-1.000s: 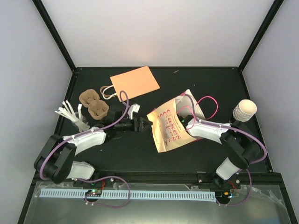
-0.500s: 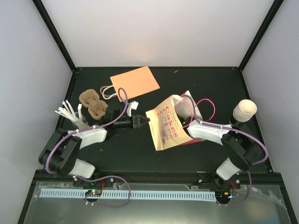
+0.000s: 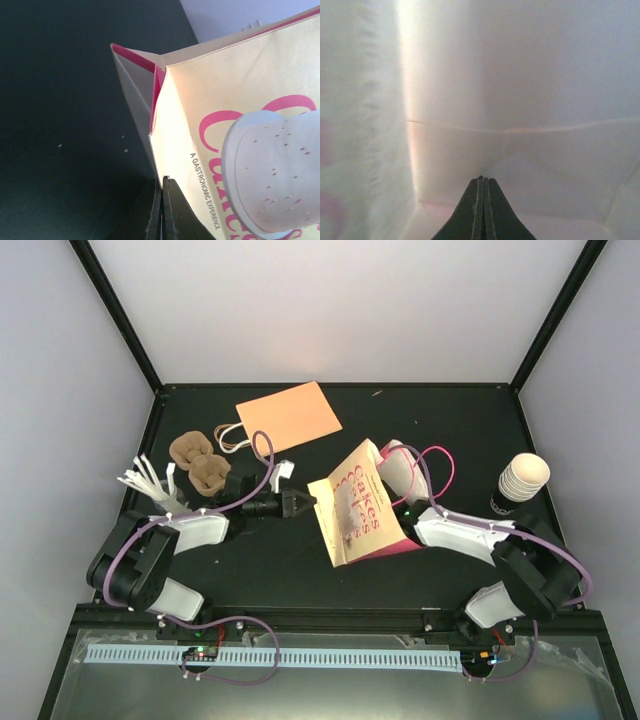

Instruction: Pack the takeout coffee

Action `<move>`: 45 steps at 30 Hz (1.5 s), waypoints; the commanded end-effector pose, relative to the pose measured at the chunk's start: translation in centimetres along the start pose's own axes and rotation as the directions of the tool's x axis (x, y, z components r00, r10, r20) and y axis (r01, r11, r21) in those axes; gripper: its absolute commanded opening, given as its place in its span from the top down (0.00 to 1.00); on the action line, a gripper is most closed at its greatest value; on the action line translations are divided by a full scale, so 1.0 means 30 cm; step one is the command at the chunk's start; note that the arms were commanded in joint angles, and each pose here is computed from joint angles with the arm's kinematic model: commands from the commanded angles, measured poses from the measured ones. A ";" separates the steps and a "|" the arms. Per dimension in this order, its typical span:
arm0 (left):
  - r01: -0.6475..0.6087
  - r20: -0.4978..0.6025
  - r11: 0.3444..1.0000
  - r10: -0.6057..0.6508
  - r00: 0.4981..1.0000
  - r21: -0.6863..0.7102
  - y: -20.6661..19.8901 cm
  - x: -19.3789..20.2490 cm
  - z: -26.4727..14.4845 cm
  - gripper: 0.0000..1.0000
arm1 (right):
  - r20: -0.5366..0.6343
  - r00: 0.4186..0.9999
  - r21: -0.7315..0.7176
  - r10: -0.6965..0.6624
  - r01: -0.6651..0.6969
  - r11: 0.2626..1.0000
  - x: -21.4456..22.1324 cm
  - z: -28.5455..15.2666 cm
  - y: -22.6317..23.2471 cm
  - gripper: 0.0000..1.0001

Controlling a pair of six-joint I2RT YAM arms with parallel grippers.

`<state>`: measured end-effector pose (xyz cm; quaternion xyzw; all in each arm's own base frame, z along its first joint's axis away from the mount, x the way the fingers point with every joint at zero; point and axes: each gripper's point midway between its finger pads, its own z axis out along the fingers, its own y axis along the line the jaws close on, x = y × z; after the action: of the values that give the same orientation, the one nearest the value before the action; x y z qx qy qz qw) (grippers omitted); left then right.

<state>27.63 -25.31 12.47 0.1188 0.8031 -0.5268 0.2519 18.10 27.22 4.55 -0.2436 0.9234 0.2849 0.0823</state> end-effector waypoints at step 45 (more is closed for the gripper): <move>0.044 0.108 0.991 -0.030 0.994 -0.126 0.098 0.082 -0.106 0.25 | 0.050 0.998 0.020 0.031 -0.032 0.999 -0.085 -0.071 0.004 0.99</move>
<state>25.52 -22.97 10.61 0.0813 0.7972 -0.5347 0.2683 19.33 27.89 7.34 -0.2170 0.9175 0.3193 0.0951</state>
